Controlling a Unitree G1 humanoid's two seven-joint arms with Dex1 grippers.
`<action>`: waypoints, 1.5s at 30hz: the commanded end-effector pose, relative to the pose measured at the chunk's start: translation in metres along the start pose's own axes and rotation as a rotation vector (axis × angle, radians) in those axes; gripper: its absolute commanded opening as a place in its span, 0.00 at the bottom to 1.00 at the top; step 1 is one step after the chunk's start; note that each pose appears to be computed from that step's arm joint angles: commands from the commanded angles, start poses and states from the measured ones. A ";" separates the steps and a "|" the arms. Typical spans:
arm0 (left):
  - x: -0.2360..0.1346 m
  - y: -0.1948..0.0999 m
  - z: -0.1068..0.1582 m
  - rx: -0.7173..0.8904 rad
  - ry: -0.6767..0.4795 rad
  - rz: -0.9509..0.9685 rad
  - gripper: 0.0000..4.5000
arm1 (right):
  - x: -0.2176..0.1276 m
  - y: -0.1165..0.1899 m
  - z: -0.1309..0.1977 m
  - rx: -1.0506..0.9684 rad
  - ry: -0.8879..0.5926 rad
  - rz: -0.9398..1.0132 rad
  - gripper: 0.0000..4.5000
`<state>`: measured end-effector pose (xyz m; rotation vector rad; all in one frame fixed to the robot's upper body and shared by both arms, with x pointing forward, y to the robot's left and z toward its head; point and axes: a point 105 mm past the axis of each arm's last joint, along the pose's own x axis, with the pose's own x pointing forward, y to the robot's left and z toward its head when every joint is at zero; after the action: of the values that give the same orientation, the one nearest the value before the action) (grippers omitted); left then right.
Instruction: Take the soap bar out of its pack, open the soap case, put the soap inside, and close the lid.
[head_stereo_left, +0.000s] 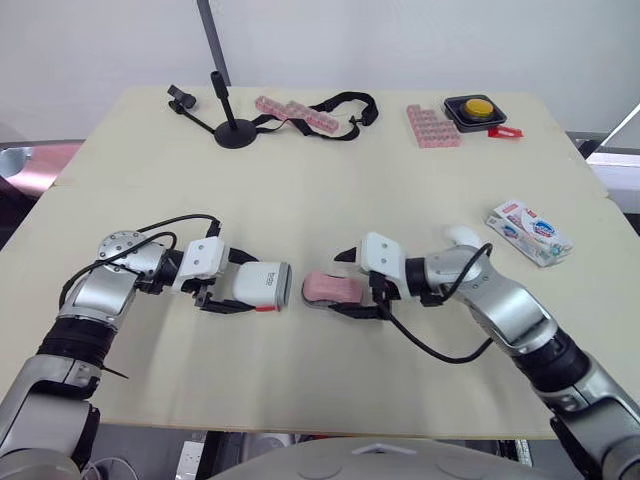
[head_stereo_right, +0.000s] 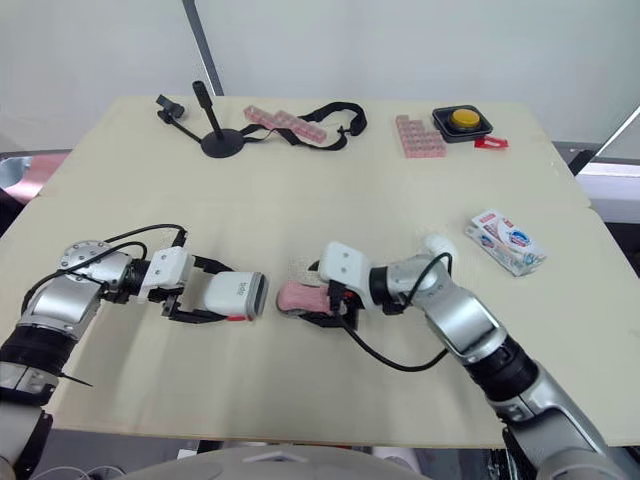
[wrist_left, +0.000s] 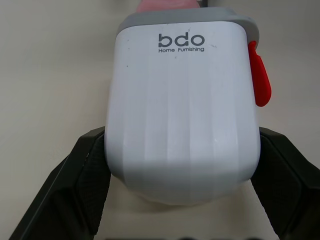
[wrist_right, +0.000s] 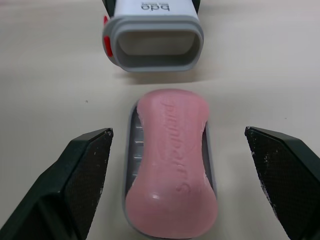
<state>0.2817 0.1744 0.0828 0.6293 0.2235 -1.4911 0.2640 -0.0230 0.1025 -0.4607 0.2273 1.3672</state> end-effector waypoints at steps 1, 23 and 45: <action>-0.006 0.003 0.008 0.028 -0.019 0.028 0.76 | 0.004 0.000 0.002 0.001 0.021 -0.004 1.00; -0.005 0.008 0.010 0.033 -0.010 0.054 0.76 | 0.023 0.002 -0.021 0.099 0.144 0.019 1.00; -0.001 0.014 0.012 0.044 -0.013 0.057 0.76 | 0.009 -0.010 -0.015 0.043 0.114 -0.024 0.58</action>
<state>0.2883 0.1690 0.0888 0.6406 0.1935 -1.4543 0.2730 -0.0155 0.0792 -0.4927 0.3725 1.3357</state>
